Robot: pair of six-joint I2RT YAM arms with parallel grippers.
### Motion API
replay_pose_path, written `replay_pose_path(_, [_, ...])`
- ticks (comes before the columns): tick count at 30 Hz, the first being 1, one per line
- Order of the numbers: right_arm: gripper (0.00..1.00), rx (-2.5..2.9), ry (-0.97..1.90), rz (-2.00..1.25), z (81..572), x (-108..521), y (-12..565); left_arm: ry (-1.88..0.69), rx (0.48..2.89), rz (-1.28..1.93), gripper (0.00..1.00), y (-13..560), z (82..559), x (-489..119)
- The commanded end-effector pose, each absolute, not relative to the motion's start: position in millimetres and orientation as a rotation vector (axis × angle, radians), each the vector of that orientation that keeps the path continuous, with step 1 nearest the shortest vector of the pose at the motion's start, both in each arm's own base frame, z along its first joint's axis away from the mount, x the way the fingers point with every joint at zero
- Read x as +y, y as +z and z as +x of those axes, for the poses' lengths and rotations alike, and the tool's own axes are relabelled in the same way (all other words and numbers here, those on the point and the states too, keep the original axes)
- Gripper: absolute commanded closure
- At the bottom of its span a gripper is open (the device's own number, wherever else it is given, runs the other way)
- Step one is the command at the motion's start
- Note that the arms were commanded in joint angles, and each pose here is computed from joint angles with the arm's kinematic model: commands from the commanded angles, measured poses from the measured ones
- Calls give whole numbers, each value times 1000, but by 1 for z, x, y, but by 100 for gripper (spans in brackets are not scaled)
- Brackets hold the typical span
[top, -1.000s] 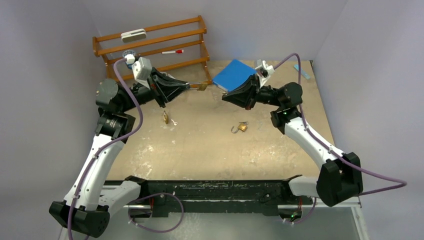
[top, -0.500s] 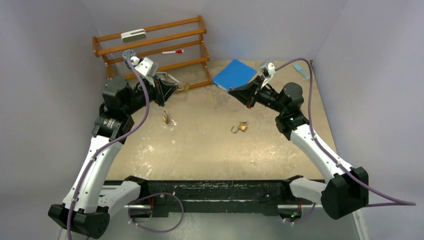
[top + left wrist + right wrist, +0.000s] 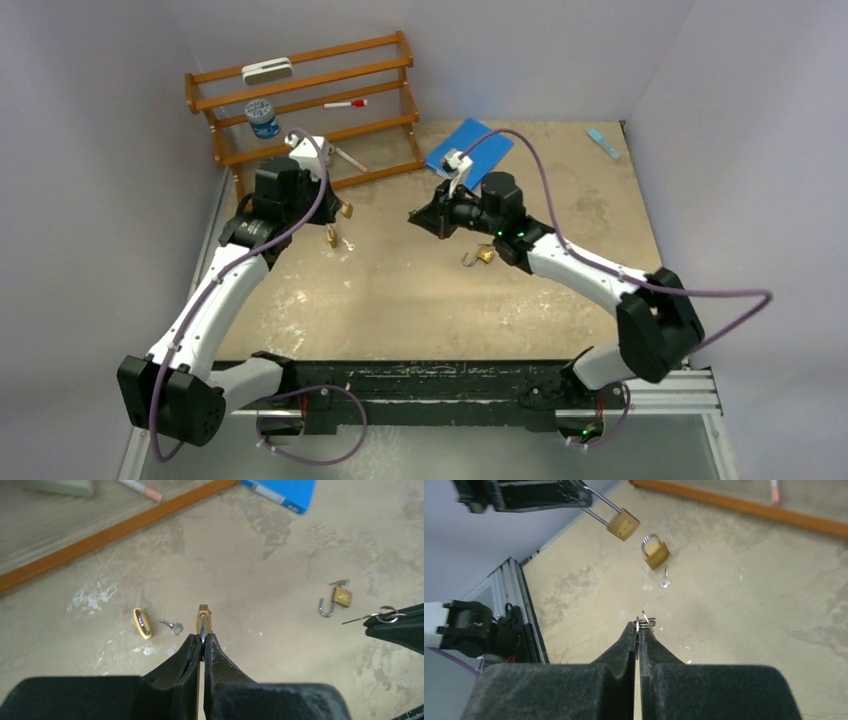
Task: Lock with the key
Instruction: Place the key at the center of the board.
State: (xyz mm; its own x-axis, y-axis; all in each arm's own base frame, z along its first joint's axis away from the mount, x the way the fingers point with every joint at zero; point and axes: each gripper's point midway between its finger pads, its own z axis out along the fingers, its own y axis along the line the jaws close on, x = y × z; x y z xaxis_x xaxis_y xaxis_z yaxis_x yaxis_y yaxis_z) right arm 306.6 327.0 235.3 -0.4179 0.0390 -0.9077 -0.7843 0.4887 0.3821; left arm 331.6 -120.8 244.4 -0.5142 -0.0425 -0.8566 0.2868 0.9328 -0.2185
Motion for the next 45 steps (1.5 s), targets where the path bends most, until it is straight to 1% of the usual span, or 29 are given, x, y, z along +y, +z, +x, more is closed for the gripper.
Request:
replay_pose_path(1, [100,1793,1069,-567,329,345,221,-342,2093,51,100,235,340,-111])
replay_pose_path(10, [100,1935,1106,-585,338,402,164,-401,2174,-14,100,188,348,-131])
replay_pose_path(19, [100,2003,1180,-615,345,431,126,-405,2254,-31,100,148,357,-148])
replay_pose_path(27, [100,2053,1207,-615,346,438,102,-325,2285,-52,100,130,372,-151])
replay_pose_path(32, [100,2080,1249,-612,342,441,92,-263,2329,-30,100,116,373,-151])
replay_pose_path(45, [100,2129,1198,-551,353,425,74,-211,2329,-29,100,115,377,-146])
